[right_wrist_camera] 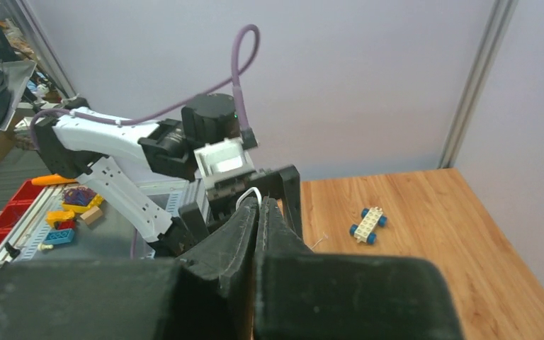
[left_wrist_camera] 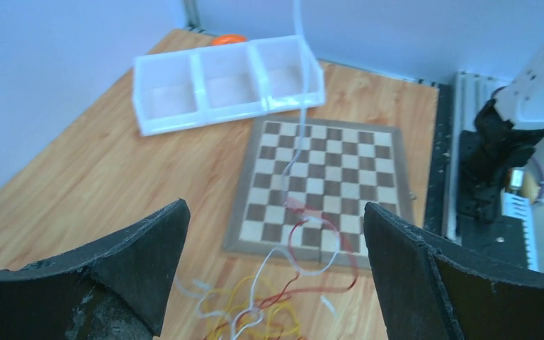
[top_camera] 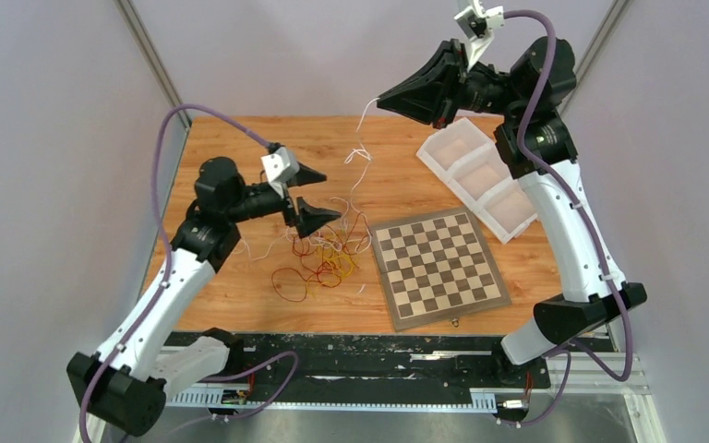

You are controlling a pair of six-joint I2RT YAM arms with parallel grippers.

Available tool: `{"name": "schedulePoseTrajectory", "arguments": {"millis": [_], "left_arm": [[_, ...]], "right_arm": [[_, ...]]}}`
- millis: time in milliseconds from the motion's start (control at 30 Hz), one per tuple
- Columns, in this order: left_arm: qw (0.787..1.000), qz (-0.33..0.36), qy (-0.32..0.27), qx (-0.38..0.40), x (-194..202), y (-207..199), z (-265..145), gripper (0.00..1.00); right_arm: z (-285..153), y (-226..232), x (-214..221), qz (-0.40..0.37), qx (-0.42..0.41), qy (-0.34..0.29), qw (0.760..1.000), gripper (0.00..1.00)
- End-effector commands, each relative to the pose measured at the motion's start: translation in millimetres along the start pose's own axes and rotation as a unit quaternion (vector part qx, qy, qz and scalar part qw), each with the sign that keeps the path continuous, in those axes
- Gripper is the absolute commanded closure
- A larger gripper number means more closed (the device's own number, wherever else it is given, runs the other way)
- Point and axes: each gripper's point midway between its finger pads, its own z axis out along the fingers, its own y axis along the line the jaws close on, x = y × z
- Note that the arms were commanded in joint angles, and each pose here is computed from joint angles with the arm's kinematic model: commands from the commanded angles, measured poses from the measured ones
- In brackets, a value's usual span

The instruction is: Untangle the cables

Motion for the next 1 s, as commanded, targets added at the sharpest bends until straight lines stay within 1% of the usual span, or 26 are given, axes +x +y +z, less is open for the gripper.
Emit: {"name": "schedulePoseTrajectory", "arguments": {"millis": [0,67,133,167,200,233,267,300,333,367,433,467,500,533,567,633,667,700,733,767,800,833,867,900,933,967], "left_arm": [[0.997,0.000,-0.067,0.036,-32.8,-17.1,39.0,0.00],[0.997,-0.011,-0.076,0.028,-34.2,-14.7,52.6,0.00],[0.996,-0.033,-0.075,0.026,-31.6,-9.4,64.8,0.10],[0.996,-0.046,-0.066,0.028,-26.1,-6.2,73.1,0.26],[0.997,-0.057,-0.055,0.025,-19.2,-3.4,76.3,0.35],[0.996,-0.075,-0.040,0.006,-4.7,5.9,81.6,0.51],[0.996,-0.086,-0.028,-0.007,8.0,11.0,82.6,0.59],[0.994,-0.102,-0.009,-0.028,31.8,20.0,81.8,0.69],[0.993,-0.113,-0.006,-0.038,42.7,24.5,81.3,0.71],[0.990,-0.129,0.006,-0.056,66.5,31.7,77.0,0.72],[0.984,-0.158,0.030,-0.074,100.3,38.3,70.1,0.72],[0.982,-0.166,0.036,-0.078,109.3,40.1,67.6,0.72],[0.980,-0.175,0.043,-0.086,120.1,43.5,61.7,0.79],[0.979,-0.178,0.039,-0.088,118.4,44.4,58.0,0.84],[0.979,-0.180,0.037,-0.092,116.0,48.1,52.7,0.95],[0.983,-0.162,0.024,-0.085,92.5,46.5,44.5,1.00],[0.988,-0.134,0.010,-0.074,73.0,41.0,39.2,1.00],[0.990,-0.122,0.005,-0.068,53.9,37.9,35.8,1.00],[0.994,-0.090,-0.021,-0.061,18.0,31.6,28.7,1.00],[0.994,-0.091,-0.019,-0.058,7.8,26.7,24.1,1.00],[0.995,-0.061,-0.044,-0.059,-27.7,22.2,16.0,0.98],[0.995,-0.071,-0.032,-0.064,-30.6,20.2,11.2,0.97],[0.994,-0.062,-0.049,-0.071,-55.8,19.4,3.5,0.94],[0.994,-0.071,-0.046,-0.070,-60.8,16.8,-0.3,0.93],[0.994,-0.070,-0.062,-0.061,-81.9,10.5,-5.8,0.91],[0.994,-0.077,-0.061,-0.055,-86.9,5.4,-8.3,0.91]], "right_arm": [[15.9,7.0,-9.4,0.004,-0.008,-0.017,1.000,1.00],[20.5,10.5,-10.0,0.005,-0.016,-0.017,1.000,1.00],[23.0,11.1,-12.8,0.005,-0.019,-0.019,1.000,1.00],[23.6,12.3,-15.1,0.006,-0.021,-0.021,1.000,1.00],[22.9,14.2,-19.7,0.002,-0.021,-0.025,0.999,1.00],[22.4,16.1,-24.7,-0.004,-0.020,-0.030,0.999,1.00],[20.9,19.8,-32.4,-0.013,-0.019,-0.037,0.999,1.00],[19.3,22.8,-40.4,-0.022,-0.017,-0.044,0.999,1.00],[17.4,25.9,-48.9,-0.029,-0.014,-0.053,0.998,1.00],[15.1,29.2,-57.8,-0.037,-0.012,-0.062,0.997,1.00],[7.8,29.5,-72.5,-0.040,0.002,-0.078,0.996,1.00],[3.1,29.8,-80.6,-0.049,0.005,-0.088,0.995,1.00],[-1.2,27.7,-84.1,-0.051,0.012,-0.091,0.994,1.00],[-5.4,22.8,-83.9,-0.049,0.021,-0.090,0.995,1.00],[-10.4,16.7,-80.4,-0.043,0.031,-0.087,0.995,1.00],[-24.1,-5.1,-63.0,-0.019,0.062,-0.073,0.995,1.00],[-32.5,-18.1,-47.8,-0.005,0.080,-0.063,0.995,1.00],[-41.9,-27.6,-32.4,0.004,0.100,-0.054,0.993,1.00],[-51.4,-40.2,-10.8,0.018,0.121,-0.040,0.992,1.00],[-57.8,-50.8,16.2,0.036,0.139,-0.019,0.989,1.00],[-63.3,-60.7,44.8,0.052,0.154,0.003,0.987,1.00],[-67.9,-66.4,70.6,0.067,0.161,0.022,0.984,1.00],[-71.9,-70.8,95.1,0.080,0.167,0.039,0.982,1.00],[-74.9,-74.8,119.2,0.097,0.174,0.055,0.978,1.00],[-77.1,-77.7,141.0,0.109,0.178,0.070,0.976,1.00],[-77.4,-78.6,163.8,0.127,0.176,0.087,0.972,1.00]]}}
